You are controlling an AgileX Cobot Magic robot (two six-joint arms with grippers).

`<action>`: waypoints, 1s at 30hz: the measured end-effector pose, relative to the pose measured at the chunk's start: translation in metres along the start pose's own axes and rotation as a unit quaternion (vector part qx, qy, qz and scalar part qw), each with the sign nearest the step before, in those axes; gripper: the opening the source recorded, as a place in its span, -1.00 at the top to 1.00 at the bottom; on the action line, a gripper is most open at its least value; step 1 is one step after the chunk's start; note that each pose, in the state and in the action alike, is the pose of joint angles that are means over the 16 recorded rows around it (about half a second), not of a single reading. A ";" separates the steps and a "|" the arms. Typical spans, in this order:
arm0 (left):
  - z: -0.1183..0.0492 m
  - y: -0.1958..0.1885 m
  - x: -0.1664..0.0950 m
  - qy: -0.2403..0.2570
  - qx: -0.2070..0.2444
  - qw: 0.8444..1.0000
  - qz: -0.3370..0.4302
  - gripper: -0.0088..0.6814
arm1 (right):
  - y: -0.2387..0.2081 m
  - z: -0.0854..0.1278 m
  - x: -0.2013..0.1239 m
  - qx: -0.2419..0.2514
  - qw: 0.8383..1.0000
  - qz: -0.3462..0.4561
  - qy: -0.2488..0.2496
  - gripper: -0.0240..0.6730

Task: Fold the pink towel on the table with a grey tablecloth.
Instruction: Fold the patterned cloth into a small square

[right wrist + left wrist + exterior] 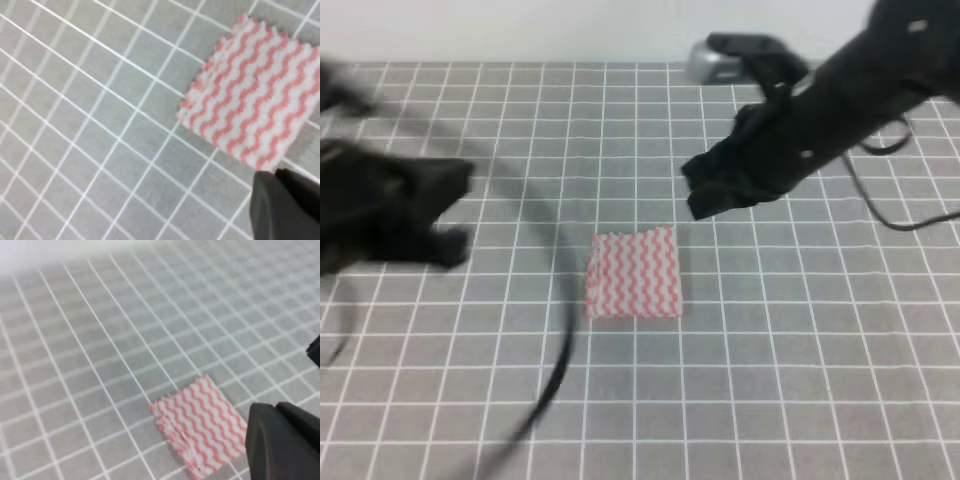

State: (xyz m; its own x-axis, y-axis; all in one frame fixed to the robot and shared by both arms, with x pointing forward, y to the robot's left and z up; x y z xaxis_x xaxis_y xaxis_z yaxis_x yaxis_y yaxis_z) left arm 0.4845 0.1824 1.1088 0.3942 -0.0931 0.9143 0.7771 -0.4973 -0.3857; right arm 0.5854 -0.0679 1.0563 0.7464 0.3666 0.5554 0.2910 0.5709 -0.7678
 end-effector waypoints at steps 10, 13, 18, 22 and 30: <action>-0.009 -0.094 -0.050 0.030 0.029 0.990 -0.136 0.98 | -0.086 0.027 -0.033 -0.027 0.989 -0.143 -0.008 0.97; -0.010 -0.104 -0.067 0.033 0.031 0.987 -0.154 0.98 | -0.105 0.032 -0.052 -0.032 0.984 -0.175 -0.009 0.97; -0.009 -0.110 -0.095 0.024 0.033 0.984 -0.172 0.98 | -0.128 0.036 -0.089 -0.046 0.973 -0.228 -0.013 0.97; -0.006 -0.110 -0.114 0.011 0.035 0.982 -0.183 0.98 | -0.140 0.035 -0.120 -0.062 0.959 -0.275 -0.019 0.97; 0.007 -0.098 -0.154 -0.017 0.058 0.978 -0.198 0.98 | -0.152 0.017 -0.174 -0.121 0.911 -0.392 -0.037 0.97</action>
State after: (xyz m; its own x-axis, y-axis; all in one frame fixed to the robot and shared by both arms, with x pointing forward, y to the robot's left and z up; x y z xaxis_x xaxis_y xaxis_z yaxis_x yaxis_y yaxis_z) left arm 0.3510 0.2518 1.0045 0.0664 0.1174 0.9909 0.9217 -0.3876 -0.0158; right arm 0.4011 -0.2061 1.0813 0.2133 -0.0303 0.9765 0.8470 0.5039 -0.1693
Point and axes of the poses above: a point on each arm's last joint axis where the gripper is mounted, y pointing out along that axis toward the gripper, z along the wrist's bending axis when the last joint is at zero, x = y × z, the point moved 6 cm from there along y, pointing out along that axis toward the gripper, and after that the axes turned 4 degrees about -y, right-handed, at the moved point
